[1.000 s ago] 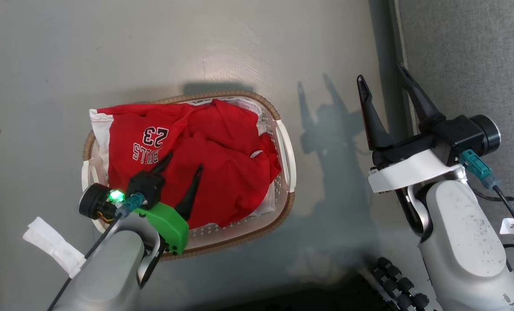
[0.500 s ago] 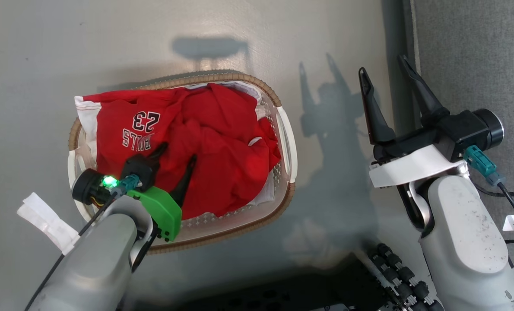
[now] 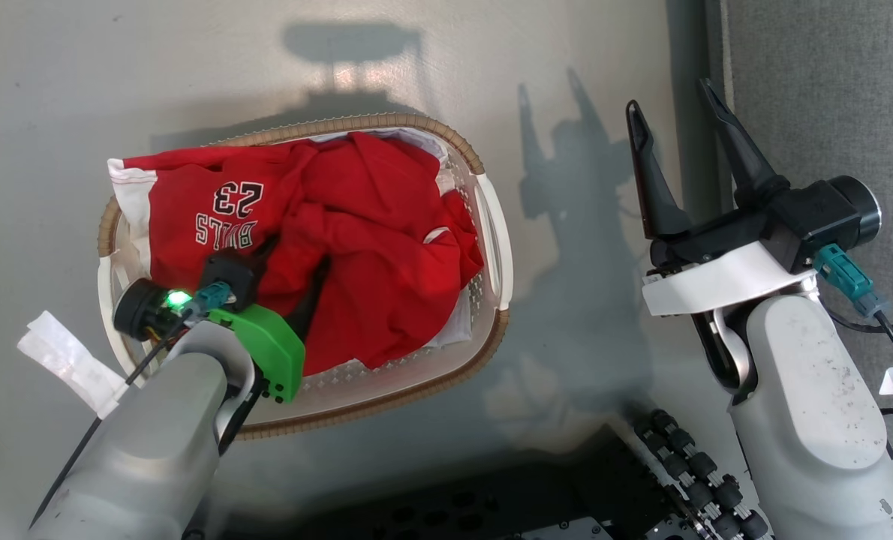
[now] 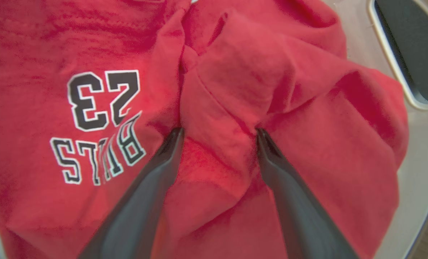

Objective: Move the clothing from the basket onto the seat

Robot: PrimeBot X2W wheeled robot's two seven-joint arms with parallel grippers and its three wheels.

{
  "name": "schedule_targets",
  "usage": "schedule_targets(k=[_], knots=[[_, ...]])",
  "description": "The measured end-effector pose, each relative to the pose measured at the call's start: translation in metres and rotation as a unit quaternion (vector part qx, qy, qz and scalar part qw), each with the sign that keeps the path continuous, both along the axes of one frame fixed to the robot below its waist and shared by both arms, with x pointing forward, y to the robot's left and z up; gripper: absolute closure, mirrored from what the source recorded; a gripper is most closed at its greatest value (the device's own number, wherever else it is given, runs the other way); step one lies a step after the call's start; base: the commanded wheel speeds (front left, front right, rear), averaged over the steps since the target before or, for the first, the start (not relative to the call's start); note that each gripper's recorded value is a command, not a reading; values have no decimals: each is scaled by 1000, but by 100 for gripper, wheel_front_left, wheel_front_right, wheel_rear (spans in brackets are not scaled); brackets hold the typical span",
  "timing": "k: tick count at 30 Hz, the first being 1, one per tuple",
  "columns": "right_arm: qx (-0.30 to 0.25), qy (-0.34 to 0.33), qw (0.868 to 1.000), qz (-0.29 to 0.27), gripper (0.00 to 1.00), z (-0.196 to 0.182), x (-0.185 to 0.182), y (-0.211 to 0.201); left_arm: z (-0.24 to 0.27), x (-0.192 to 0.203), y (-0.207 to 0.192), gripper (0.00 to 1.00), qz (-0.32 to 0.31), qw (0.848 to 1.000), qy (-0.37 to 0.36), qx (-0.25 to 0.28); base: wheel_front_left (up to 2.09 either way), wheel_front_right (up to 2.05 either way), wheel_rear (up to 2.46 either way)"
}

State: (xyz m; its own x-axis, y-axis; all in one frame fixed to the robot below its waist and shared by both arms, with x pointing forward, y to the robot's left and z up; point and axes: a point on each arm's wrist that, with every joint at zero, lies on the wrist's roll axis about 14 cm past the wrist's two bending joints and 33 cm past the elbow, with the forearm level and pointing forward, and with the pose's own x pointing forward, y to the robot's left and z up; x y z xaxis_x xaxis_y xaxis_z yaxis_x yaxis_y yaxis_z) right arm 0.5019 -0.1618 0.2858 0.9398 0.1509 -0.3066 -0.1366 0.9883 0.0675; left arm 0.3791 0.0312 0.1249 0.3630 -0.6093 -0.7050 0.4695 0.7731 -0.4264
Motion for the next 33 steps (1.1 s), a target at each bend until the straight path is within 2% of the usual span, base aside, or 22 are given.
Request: schedule_targets(k=[1, 2, 3, 19, 33], knots=[[1, 0, 1000, 0, 0, 0, 0, 0, -2, 0, 2, 5, 6, 1000, 5, 3, 0, 0, 0], [2, 0, 1000, -1, 0, 1, 0, 0, -1, -1, 1, 71, 9, 1000, 8, 1, 0, 0, 0], [2, 0, 1000, -2, 0, 1, 0, -1, 0, -1, -1, 100, 8, 1000, 9, -1, 0, 0, 0], [7, -34, 999, -12, 0, 44, 0, -5, 39, 2, 0, 100, 23, 1000, -9, -9, 0, 0, 0], [15, -69, 997, -27, 0, 100, -23, -9, 97, -20, 15, 100, 62, 997, -43, -6, 0, 0, 0]])
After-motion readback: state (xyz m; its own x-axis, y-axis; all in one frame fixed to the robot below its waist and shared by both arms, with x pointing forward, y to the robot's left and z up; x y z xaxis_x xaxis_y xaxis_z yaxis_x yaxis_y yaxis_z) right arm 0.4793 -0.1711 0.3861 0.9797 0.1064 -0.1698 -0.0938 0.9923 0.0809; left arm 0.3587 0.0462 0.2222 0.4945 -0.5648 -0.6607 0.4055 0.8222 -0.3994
